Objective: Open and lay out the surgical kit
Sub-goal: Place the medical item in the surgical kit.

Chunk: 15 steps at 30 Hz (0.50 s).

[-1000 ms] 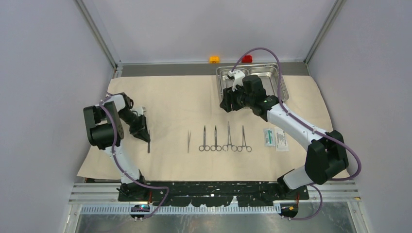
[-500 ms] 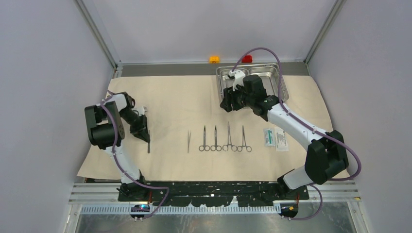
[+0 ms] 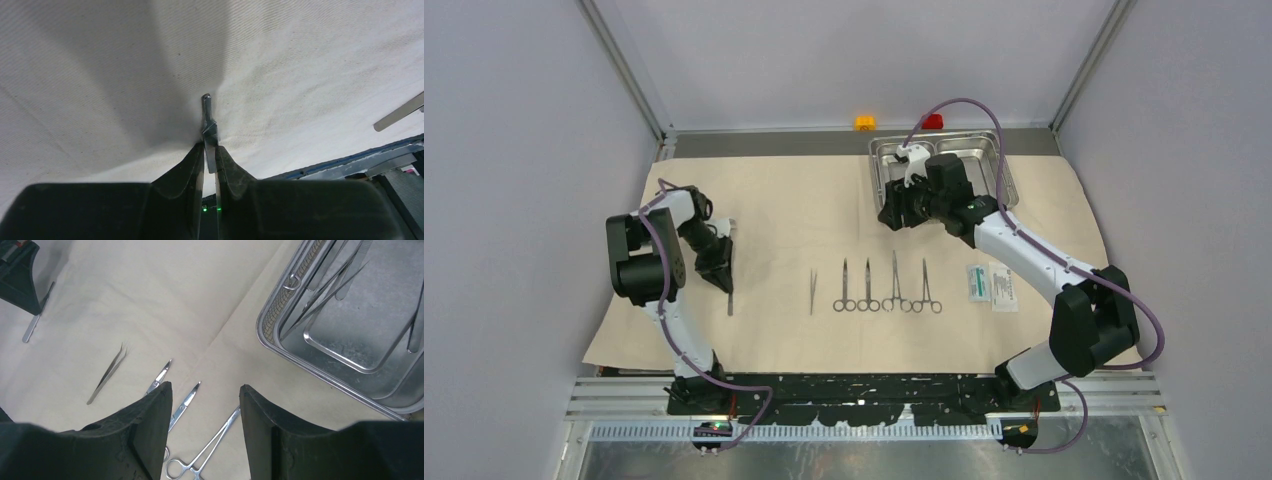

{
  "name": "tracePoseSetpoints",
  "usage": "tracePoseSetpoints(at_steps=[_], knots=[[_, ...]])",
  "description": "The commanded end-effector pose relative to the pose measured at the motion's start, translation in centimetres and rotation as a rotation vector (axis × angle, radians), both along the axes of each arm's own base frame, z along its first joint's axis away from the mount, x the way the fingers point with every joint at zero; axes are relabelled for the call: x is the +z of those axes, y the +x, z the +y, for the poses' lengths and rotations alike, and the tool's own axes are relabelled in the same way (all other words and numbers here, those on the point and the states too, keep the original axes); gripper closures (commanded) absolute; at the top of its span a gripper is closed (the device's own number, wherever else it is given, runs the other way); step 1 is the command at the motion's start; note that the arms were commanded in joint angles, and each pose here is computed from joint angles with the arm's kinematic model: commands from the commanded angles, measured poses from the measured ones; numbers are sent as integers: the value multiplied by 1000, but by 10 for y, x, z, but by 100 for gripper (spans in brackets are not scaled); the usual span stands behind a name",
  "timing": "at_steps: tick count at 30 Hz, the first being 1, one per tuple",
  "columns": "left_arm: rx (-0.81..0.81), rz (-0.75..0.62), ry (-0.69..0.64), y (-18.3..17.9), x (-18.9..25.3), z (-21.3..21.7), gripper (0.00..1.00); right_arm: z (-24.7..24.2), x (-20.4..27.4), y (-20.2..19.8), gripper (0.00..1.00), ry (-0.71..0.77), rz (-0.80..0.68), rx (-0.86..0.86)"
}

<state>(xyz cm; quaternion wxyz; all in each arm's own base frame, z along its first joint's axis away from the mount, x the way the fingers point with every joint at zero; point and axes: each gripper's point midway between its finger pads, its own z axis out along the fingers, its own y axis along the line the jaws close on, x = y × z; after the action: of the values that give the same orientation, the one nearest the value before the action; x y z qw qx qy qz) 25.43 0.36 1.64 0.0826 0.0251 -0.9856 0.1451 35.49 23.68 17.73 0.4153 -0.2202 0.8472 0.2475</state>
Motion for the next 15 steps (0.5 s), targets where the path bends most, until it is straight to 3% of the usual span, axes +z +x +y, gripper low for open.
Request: tracePoseSetpoints(at_steps=[1,15], knots=[[-68,-88,45,17,8,5,84,3,2,6,43,21,-15,3],[-187,-143,97,29,15,3,84,1,0,8,43,20,-5,0]])
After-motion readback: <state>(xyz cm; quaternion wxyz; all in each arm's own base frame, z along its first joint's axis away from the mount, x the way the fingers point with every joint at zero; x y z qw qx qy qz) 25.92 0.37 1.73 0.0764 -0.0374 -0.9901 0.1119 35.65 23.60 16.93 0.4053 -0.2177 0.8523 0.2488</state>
